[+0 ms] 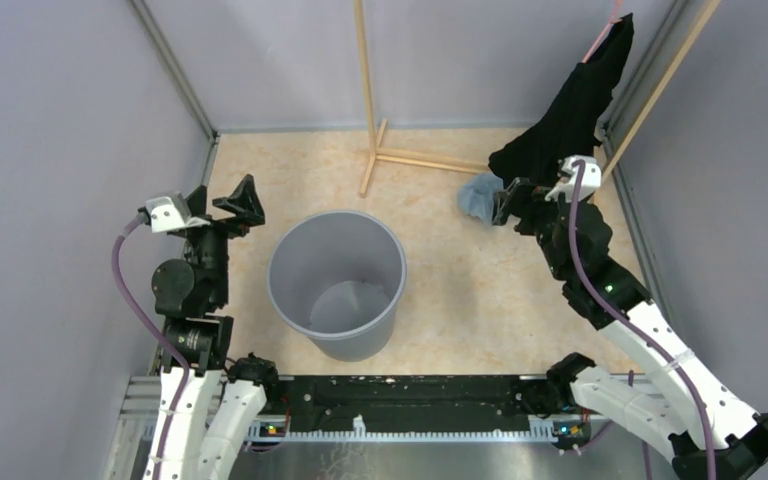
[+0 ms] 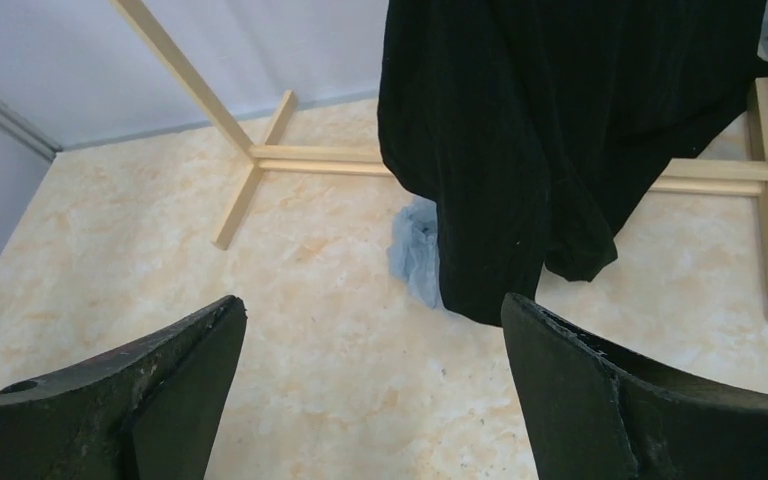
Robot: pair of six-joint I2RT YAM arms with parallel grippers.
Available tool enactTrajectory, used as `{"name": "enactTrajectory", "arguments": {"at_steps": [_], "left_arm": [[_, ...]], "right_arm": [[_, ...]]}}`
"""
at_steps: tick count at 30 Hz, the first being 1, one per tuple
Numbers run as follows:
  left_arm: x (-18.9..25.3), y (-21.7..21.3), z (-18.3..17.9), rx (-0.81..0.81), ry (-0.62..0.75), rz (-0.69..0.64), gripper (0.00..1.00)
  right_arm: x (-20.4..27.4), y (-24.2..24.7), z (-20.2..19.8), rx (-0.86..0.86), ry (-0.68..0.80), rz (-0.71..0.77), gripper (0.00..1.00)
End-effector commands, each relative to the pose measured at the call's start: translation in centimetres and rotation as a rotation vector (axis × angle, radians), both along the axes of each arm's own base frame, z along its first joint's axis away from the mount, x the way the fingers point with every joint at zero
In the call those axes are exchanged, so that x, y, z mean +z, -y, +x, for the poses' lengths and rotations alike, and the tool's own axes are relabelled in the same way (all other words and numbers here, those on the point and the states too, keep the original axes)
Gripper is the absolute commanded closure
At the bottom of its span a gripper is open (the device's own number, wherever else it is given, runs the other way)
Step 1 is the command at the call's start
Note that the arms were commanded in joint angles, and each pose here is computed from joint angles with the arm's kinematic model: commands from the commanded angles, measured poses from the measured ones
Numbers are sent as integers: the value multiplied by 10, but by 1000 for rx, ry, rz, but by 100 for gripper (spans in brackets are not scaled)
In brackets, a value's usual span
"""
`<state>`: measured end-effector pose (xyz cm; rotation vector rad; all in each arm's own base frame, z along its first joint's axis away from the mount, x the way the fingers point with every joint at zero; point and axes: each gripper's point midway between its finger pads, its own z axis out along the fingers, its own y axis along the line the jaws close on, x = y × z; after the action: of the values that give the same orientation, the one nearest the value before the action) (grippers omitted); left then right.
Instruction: Put the trash bags into the trash bin
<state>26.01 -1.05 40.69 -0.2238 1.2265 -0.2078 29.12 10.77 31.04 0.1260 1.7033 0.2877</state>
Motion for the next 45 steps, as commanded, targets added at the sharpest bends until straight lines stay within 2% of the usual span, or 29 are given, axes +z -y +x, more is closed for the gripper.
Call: {"name": "enactTrajectory", "arguments": {"at_steps": [1, 4, 9, 15, 24, 26, 32, 38, 41, 45], "left_arm": [[5, -14, -2, 75, 20, -21, 1], [4, -12, -2, 69, 18, -22, 2], [5, -12, -3, 65, 21, -24, 2], [3, -11, -3, 60, 17, -26, 1], [3, -8, -2, 46, 14, -29, 2], [2, -8, -2, 48, 12, -29, 2], [2, -10, -2, 56, 12, -26, 2], [3, -11, -3, 60, 14, -16, 1], [3, -11, -4, 63, 14, -9, 2], [8, -13, -7, 72, 28, -11, 2]], "right_arm": [[-14, -6, 5, 4, -35, 19, 1], [-36, -23, 3, 102, -102, -22, 1], [-91, -55, -20, 333, -302, -91, 1], [-155, -100, -74, 675, -507, -13, 1], [-191, -182, -155, 1007, -594, 29, 1], [-190, -200, -161, 1000, -589, 74, 1], [-177, -240, -162, 850, -511, 416, 1], [-167, -266, -147, 741, -426, 569, 1], [-166, -285, -134, 720, -390, 595, 1], [-174, -319, -113, 705, -370, 521, 1]]}}
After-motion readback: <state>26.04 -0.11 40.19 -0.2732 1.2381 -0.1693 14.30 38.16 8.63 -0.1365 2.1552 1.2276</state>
